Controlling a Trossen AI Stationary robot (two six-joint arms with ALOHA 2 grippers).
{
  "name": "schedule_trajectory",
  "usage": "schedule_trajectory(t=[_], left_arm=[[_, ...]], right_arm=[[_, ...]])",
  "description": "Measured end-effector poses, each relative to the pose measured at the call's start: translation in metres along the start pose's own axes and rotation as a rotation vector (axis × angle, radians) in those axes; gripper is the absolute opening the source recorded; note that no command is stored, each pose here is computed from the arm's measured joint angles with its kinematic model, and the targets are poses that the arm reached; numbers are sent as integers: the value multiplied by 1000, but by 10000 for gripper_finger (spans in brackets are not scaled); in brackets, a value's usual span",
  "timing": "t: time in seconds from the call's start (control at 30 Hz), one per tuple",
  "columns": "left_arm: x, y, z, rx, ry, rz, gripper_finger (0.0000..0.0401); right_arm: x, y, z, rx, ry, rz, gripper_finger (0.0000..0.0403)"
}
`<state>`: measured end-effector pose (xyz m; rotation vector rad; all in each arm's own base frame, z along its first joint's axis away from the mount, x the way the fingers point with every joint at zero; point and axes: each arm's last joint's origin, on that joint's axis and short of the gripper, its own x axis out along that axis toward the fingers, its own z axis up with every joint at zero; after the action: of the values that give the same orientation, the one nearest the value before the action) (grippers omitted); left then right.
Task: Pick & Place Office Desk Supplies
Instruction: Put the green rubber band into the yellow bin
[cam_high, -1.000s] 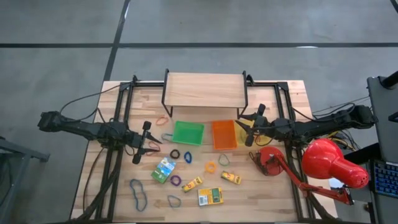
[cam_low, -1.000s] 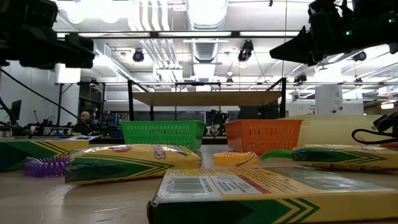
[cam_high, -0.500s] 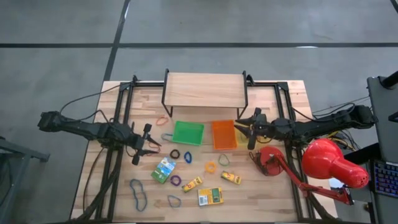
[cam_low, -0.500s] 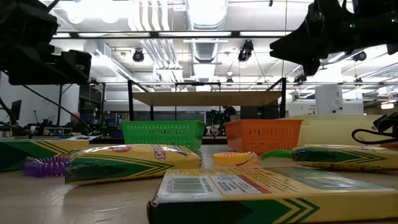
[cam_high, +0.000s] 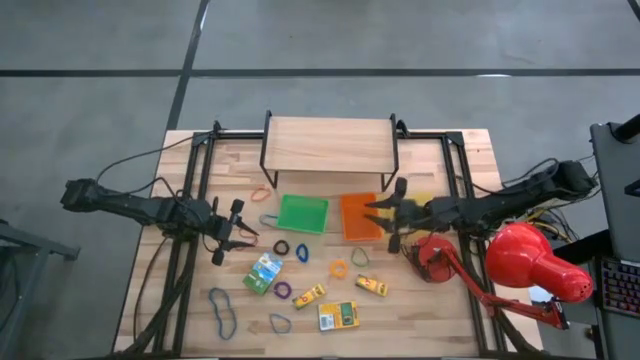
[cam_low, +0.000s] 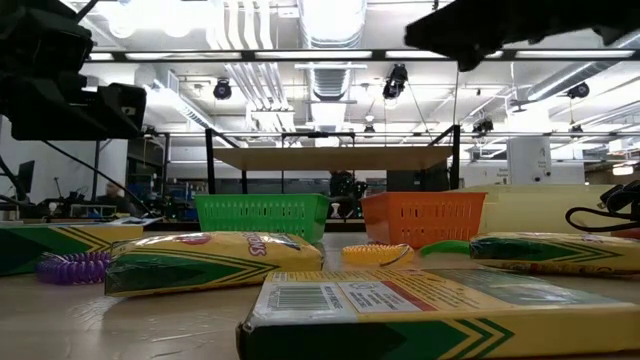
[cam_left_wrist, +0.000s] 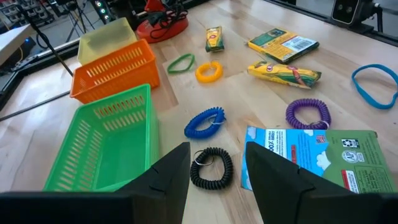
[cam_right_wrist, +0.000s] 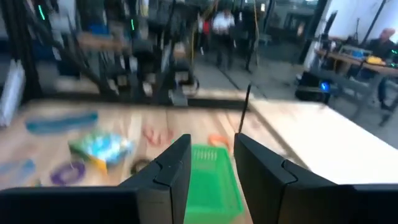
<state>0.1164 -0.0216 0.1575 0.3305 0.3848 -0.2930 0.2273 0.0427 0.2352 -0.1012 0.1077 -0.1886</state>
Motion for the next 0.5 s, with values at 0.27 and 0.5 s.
schedule_trajectory(t=[0.27,0.5], left_arm=[[0,0,0,0,0,0,159],[0,0,0,0,-1,1,159]], right_arm=[[37,33,13,49,423,17,118],[58,54,12,121,768,-45,116]])
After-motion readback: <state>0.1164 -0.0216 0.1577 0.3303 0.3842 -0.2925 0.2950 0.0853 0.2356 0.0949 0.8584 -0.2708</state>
